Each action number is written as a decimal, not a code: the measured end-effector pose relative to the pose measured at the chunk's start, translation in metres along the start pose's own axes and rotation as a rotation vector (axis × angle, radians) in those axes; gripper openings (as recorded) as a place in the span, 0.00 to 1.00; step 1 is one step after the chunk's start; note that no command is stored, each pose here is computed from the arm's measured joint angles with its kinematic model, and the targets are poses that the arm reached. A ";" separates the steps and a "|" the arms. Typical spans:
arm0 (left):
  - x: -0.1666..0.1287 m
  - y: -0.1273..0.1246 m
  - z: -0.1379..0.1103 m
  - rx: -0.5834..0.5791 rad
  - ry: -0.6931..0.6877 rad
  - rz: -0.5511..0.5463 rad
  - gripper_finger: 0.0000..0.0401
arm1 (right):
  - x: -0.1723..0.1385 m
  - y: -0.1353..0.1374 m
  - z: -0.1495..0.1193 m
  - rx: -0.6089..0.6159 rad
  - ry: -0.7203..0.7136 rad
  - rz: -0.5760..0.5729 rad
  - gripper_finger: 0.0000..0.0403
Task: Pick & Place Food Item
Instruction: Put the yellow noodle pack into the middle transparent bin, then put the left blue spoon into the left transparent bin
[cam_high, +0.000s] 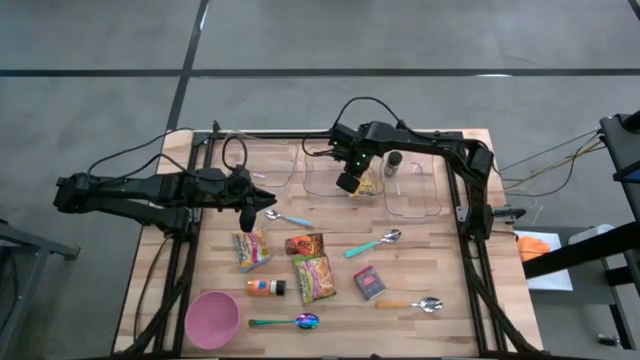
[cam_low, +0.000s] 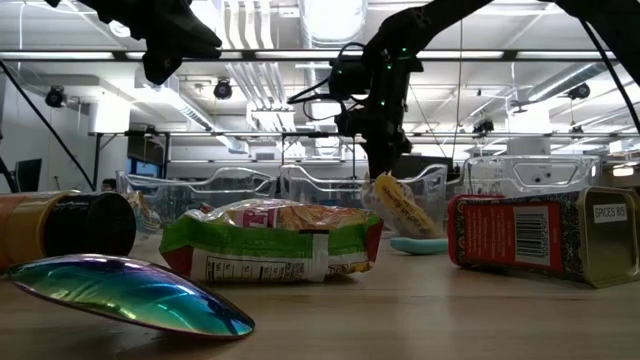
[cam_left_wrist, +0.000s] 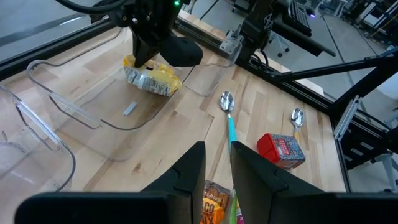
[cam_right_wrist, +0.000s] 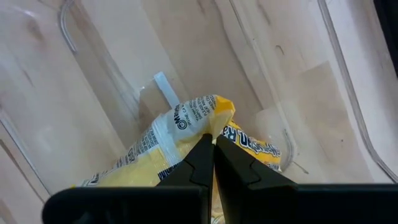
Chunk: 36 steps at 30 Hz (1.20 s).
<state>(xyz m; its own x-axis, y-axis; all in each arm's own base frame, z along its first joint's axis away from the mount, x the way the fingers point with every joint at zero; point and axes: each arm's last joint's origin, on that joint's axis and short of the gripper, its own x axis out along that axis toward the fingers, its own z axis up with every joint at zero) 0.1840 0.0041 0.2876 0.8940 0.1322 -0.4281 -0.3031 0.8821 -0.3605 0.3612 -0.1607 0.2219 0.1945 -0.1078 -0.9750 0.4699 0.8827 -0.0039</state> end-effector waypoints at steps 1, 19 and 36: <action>0.000 0.000 0.000 0.000 0.000 0.000 0.21 | 0.000 0.000 0.000 -0.004 0.000 0.011 0.02; 0.000 0.000 0.000 0.000 0.000 0.000 0.21 | -0.001 0.002 -0.001 0.007 0.006 0.073 0.61; 0.000 0.000 0.000 0.000 0.000 0.001 0.21 | -0.098 0.006 -0.029 0.031 -0.180 0.077 0.69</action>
<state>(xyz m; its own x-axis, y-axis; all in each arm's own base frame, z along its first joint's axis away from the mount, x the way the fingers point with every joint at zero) 0.1840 0.0042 0.2875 0.8940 0.1329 -0.4279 -0.3036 0.8819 -0.3605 0.3203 -0.1316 0.3110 0.3803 -0.1234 -0.9166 0.4732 0.8775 0.0782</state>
